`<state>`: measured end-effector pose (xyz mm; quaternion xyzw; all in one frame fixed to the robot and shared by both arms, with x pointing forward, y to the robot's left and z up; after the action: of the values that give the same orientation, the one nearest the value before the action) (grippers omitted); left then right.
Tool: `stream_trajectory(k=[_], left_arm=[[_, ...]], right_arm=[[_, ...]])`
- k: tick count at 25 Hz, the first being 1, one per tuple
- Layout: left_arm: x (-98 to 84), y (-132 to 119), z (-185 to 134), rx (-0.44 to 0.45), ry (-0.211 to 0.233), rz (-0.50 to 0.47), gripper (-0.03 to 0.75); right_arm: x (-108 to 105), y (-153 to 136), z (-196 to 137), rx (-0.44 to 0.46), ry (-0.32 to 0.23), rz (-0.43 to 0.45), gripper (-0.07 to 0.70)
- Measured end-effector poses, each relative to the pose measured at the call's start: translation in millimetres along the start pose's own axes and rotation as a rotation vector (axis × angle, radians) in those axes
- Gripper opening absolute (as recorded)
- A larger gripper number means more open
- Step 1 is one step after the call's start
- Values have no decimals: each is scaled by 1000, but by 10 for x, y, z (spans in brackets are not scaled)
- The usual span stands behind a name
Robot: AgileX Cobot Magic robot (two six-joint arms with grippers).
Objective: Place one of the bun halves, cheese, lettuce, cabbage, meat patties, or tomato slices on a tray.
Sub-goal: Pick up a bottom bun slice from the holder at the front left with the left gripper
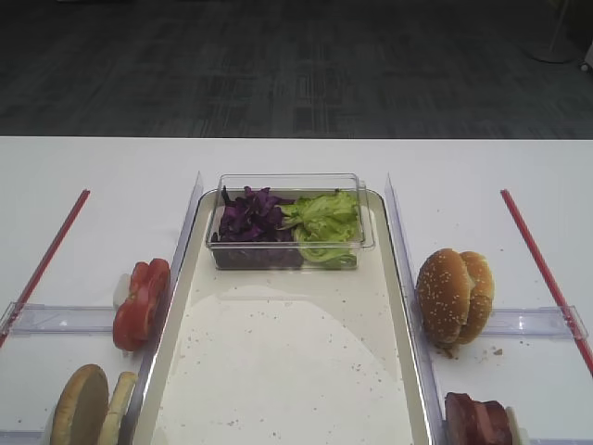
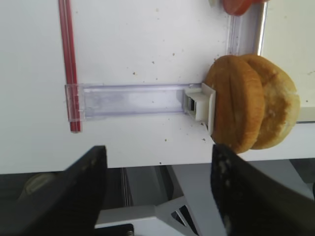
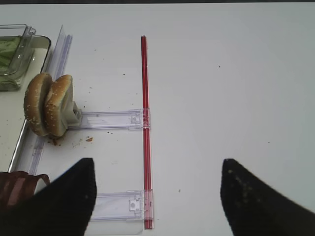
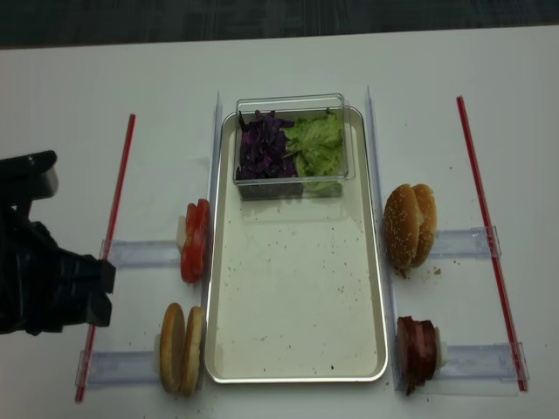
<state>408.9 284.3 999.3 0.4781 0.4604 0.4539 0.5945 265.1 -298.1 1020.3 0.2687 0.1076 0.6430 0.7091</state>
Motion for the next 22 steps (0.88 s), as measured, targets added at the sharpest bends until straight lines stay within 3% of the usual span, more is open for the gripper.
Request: stream_trajectory(k=[15,22], left_arm=[[-67,1,14,-10,49,-52,419],[-227,-20,9,7,1,-50,419]], right_arm=[[0,0,0,0,0,0,551],[0,0,0,0,0,0,551]])
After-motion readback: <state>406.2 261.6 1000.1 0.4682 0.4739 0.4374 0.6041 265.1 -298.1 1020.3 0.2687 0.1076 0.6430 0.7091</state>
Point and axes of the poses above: a point on each arm's last joint axis where the gripper is mounted, y pointing back along that axis away from the gripper, x along the wrist's bending axis when the last joint is at zero, z = x × y, the point moved 4 cm from there along -y, pointing out along that axis toward the gripper, and after that the axes turned 13 degrees about -y, right-handed, at the moved point
